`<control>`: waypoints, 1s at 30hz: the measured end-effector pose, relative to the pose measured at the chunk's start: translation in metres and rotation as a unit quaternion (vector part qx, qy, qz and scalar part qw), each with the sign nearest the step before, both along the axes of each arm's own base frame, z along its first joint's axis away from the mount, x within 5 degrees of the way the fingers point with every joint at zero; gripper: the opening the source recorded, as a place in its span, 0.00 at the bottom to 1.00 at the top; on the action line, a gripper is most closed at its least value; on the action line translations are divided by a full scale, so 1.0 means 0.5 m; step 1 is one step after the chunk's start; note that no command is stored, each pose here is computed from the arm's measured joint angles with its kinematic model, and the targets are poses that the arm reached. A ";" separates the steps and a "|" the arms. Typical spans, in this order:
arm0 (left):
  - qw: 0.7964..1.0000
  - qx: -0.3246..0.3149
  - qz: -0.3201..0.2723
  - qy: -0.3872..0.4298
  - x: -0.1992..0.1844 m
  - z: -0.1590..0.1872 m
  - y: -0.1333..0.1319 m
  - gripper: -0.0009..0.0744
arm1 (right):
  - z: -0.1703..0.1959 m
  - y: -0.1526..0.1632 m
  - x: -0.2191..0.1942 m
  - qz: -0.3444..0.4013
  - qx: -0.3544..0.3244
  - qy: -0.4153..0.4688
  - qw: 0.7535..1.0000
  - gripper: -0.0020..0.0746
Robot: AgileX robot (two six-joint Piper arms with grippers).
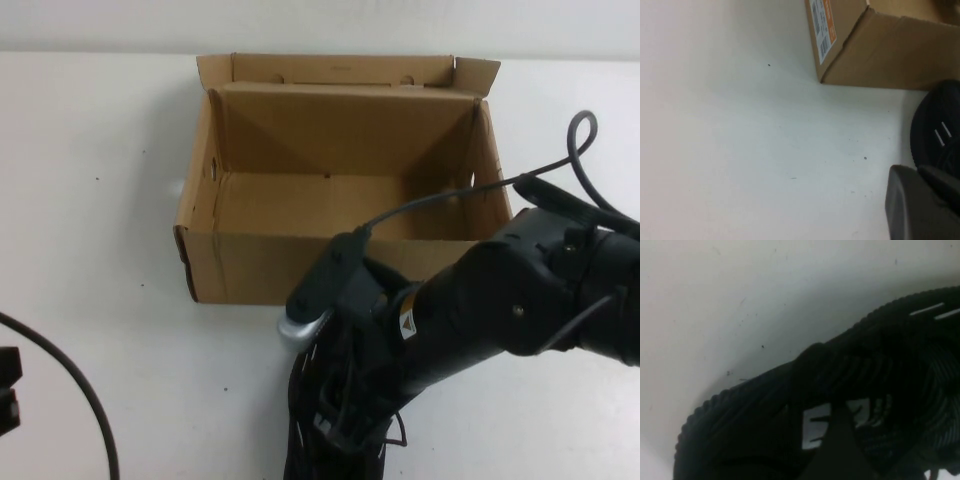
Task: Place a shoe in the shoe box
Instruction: Pick up the shoe from the table
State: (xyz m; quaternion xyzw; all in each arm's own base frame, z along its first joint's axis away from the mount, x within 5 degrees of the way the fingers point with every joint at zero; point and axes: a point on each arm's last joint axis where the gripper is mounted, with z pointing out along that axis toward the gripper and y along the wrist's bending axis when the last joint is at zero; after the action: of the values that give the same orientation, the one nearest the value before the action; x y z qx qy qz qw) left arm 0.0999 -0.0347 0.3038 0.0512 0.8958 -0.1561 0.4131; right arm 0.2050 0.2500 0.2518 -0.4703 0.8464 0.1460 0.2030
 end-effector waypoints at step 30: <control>1.000 0.012 -0.004 0.015 -0.004 -0.005 0.002 0.01 | -0.003 0.035 -0.029 0.031 -0.017 0.008 0.999 0.61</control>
State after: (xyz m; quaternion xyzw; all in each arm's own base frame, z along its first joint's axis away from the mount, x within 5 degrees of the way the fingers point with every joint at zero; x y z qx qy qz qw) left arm 0.0981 -0.0338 0.3012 0.0574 0.9033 -0.1477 0.3986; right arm 0.1903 0.2672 0.2504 -0.4988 0.8352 0.1412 0.1838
